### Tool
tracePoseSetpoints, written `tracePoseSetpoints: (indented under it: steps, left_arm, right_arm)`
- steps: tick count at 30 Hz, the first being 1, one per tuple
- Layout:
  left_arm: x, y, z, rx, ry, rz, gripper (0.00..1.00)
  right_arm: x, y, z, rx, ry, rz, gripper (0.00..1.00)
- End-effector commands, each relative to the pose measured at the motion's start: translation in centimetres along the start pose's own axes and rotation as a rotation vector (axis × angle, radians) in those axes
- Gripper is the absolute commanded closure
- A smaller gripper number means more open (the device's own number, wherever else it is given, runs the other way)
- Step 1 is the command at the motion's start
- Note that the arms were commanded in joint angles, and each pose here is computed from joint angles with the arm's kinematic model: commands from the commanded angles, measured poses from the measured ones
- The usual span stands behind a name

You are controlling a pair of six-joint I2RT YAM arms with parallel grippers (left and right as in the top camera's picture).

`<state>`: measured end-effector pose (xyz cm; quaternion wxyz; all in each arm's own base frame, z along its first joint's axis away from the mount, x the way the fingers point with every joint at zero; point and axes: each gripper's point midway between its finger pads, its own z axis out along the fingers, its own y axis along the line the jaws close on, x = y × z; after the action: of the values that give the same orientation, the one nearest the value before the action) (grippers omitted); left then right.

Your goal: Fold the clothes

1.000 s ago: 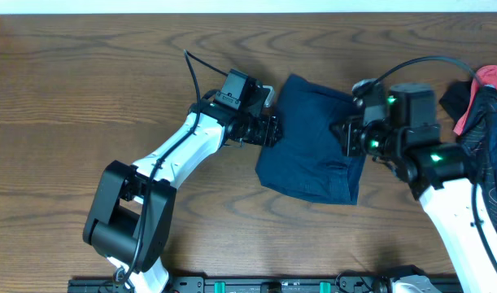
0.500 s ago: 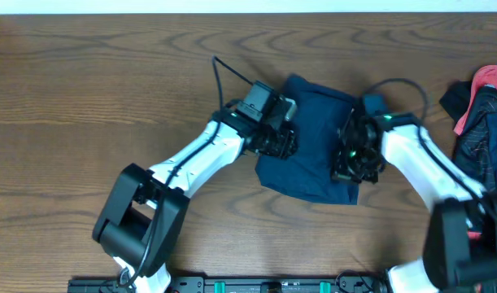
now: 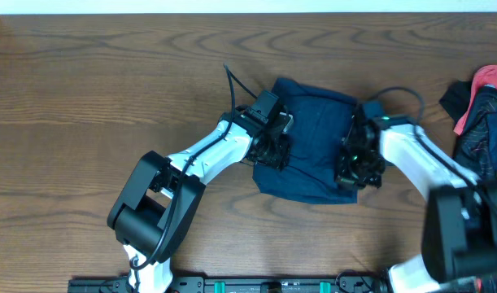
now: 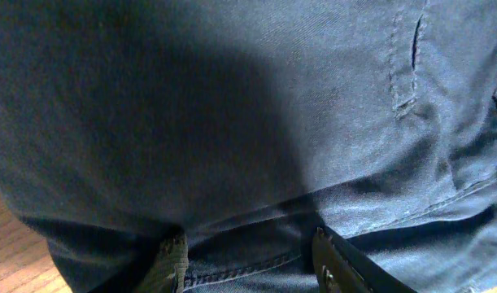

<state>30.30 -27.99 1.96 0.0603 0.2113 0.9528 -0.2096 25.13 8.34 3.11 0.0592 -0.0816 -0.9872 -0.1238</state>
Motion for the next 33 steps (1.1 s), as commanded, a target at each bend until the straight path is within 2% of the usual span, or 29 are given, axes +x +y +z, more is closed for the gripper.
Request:
tracePoseSetpoints:
  steps: [1, 4, 8, 13, 14, 17, 20, 26, 33]
  left_arm:
    - [0.9, 0.7, 0.1, -0.029, 0.027, -0.006, 0.48]
    - [0.6, 0.3, -0.6, -0.018, 0.008, -0.04, 0.48]
    - [-0.2, -0.1, -1.2, -0.009, -0.025, -0.047, 0.48]
    - [-4.3, -2.4, -4.8, 0.072, -0.182, -0.016, 0.46]
    - [-5.1, -2.8, -5.7, 0.079, -0.221, -0.001, 0.43]
    - [-7.1, -3.5, -7.7, 0.094, -0.321, 0.029, 0.4]
    - [-8.1, -3.6, -8.1, 0.098, -0.362, 0.041, 0.4]
    - [-10.8, -1.9, -8.0, -0.019, -0.482, 0.136, 0.4]
    - [-11.4, -0.6, -4.1, -0.03, -0.461, 0.153, 0.4]
  right_arm:
    - [-2.6, 3.0, -5.8, -0.12, -0.241, -0.14, 0.99]
    - [-4.9, 4.6, -9.6, -0.162, -0.452, -0.191, 0.98]
    - [-8.2, 5.1, -12.0, -0.153, -0.636, -0.189, 0.99]
    - [-11.6, 5.3, -10.6, -0.154, -0.704, -0.185, 0.99]
    - [-12.5, 5.1, -9.9, -0.143, -0.711, -0.181, 0.99]
    - [-15.1, 4.2, -8.0, -0.091, -0.74, -0.161, 0.99]
    - [-16.8, 3.3, -5.0, -0.063, -0.714, -0.141, 0.99]
    - [-16.6, 0.1, 1.8, -0.031, -0.548, -0.004, 0.99]
    - [-16.1, -0.6, 3.6, -0.021, -0.496, -0.011, 0.99]
